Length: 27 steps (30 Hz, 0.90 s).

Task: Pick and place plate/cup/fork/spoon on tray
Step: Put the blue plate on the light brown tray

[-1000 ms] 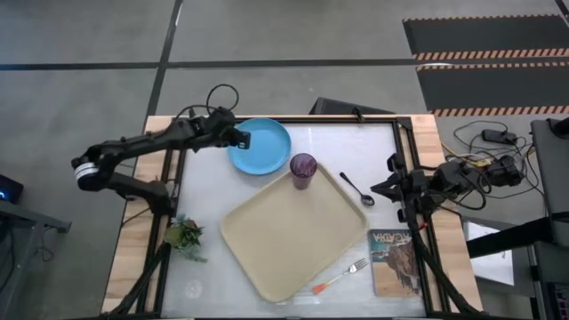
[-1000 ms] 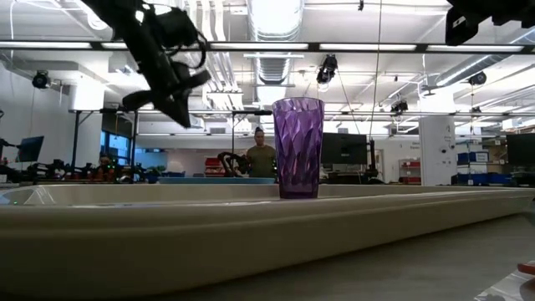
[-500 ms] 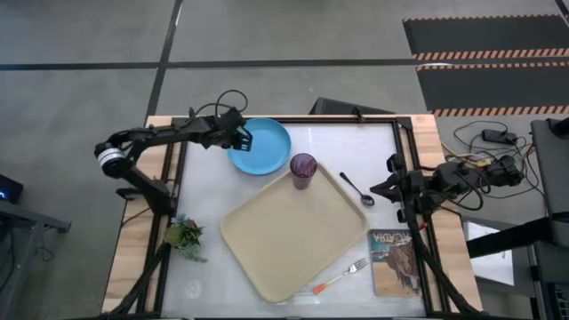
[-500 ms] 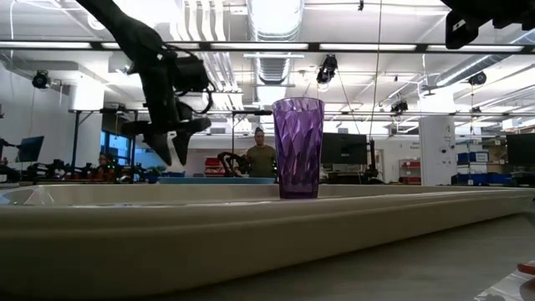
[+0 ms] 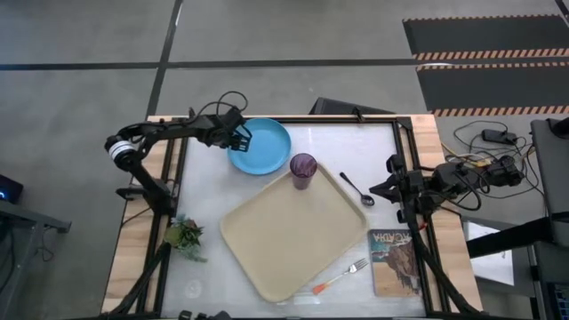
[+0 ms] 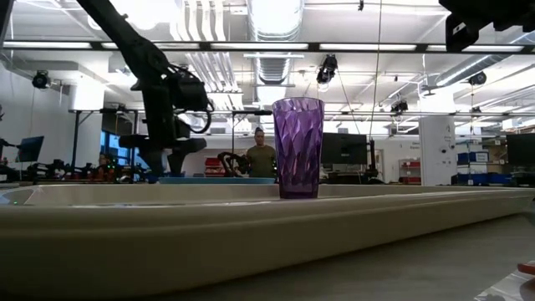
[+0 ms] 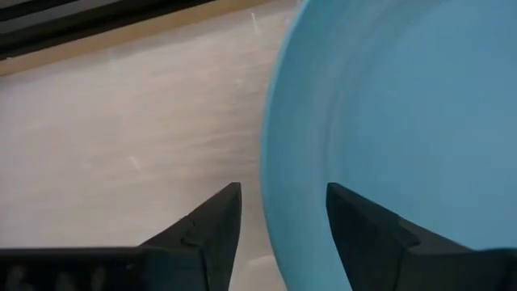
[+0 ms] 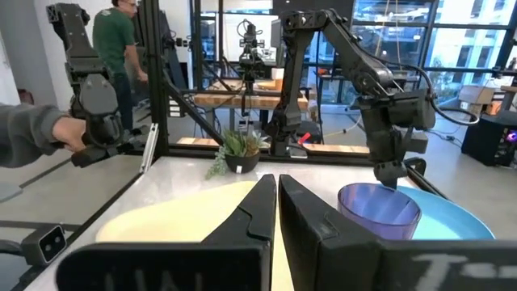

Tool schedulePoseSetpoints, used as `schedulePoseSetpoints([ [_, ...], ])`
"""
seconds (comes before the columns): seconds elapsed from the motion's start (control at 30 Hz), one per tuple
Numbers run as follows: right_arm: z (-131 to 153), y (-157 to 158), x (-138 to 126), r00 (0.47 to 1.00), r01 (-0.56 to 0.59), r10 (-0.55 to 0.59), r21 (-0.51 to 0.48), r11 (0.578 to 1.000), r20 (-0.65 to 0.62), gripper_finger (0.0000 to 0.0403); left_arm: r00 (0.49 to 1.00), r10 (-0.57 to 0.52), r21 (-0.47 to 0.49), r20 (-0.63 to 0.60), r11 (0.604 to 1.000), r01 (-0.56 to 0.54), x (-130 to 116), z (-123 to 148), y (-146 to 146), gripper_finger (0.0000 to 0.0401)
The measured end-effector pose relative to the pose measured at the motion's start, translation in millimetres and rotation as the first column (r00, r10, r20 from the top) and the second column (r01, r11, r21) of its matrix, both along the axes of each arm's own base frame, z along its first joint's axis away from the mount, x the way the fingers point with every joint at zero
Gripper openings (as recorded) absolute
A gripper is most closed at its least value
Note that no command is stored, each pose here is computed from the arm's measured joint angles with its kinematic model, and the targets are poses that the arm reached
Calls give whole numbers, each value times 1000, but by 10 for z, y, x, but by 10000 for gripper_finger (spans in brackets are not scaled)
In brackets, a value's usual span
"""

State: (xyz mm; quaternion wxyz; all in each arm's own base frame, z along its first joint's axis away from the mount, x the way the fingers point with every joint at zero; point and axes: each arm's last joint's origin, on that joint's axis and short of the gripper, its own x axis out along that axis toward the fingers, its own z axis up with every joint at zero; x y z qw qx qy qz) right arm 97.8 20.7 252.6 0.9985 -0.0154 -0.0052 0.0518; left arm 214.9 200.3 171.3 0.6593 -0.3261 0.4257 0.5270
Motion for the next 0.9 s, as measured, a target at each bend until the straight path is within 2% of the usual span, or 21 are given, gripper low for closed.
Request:
schedulePoseSetpoints([
  [0.17, -1, 0, 0, 1000, 0, 0, 9, 1000, -2, 9, 1000, -1, -1, 0, 1000, 1, -3, -23, -4, 124],
  [0.37, -4, 0, 0, 1000, 0, 0, 8, 1000, -4, 9, 1000, -1, -5, -4, 1000, 1, -25, -71, -23, 52],
  [0.5, -8, 0, 0, 1000, 0, 0, 6, 1000, -8, 9, 999, 9, 27, 34, 1000, -10, -30, -119, -26, 9],
  [0.7, -22, 0, 1, 1000, 2, -1, 8, 1000, -22, 9, 999, 17, 48, 45, 999, -19, -58, -97, -48, 3],
  [0.9, -22, 0, 1, 1000, 2, -2, 8, 1000, -22, 9, 995, 32, 167, 93, 985, -47, -155, 236, -108, 0],
])
